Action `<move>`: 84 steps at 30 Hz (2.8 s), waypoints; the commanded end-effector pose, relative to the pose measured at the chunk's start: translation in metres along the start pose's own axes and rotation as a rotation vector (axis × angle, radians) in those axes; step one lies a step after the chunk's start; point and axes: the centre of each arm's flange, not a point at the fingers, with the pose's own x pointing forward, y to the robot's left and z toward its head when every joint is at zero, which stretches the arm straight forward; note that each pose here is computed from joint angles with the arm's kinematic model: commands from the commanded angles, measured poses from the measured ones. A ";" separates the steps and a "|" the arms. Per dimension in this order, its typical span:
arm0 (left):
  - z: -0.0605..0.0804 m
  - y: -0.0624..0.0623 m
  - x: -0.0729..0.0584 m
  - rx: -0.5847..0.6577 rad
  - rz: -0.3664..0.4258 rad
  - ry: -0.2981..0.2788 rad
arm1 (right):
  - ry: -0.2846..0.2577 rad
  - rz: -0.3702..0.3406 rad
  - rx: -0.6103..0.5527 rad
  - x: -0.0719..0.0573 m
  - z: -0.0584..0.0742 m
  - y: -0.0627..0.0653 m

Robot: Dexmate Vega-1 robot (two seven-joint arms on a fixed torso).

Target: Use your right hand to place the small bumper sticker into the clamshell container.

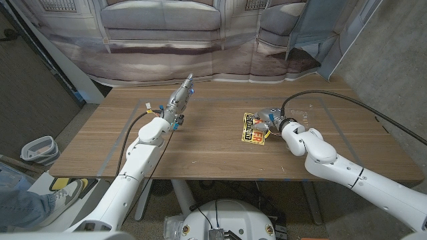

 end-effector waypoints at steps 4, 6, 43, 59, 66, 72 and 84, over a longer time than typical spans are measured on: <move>-0.001 -0.001 0.002 -0.006 -0.001 -0.002 | 0.002 -0.040 -0.006 -0.007 0.000 -0.009; 0.000 -0.001 0.003 0.001 -0.002 -0.002 | 0.000 -0.043 -0.007 -0.008 0.000 -0.011; 0.005 0.005 0.008 0.009 -0.001 -0.009 | 0.003 -0.110 -0.016 -0.020 0.001 -0.034; 0.005 0.007 0.012 0.009 -0.008 -0.007 | 0.011 -0.141 -0.020 -0.023 0.001 -0.045; 0.004 0.008 0.014 0.007 -0.009 -0.004 | 0.008 -0.160 -0.018 -0.024 -0.002 -0.049; 0.003 0.007 0.015 0.008 -0.010 0.003 | 0.010 -0.166 -0.021 -0.023 -0.004 -0.052; 0.003 0.007 0.014 0.010 -0.010 0.002 | 0.002 -0.190 -0.025 -0.028 -0.005 -0.058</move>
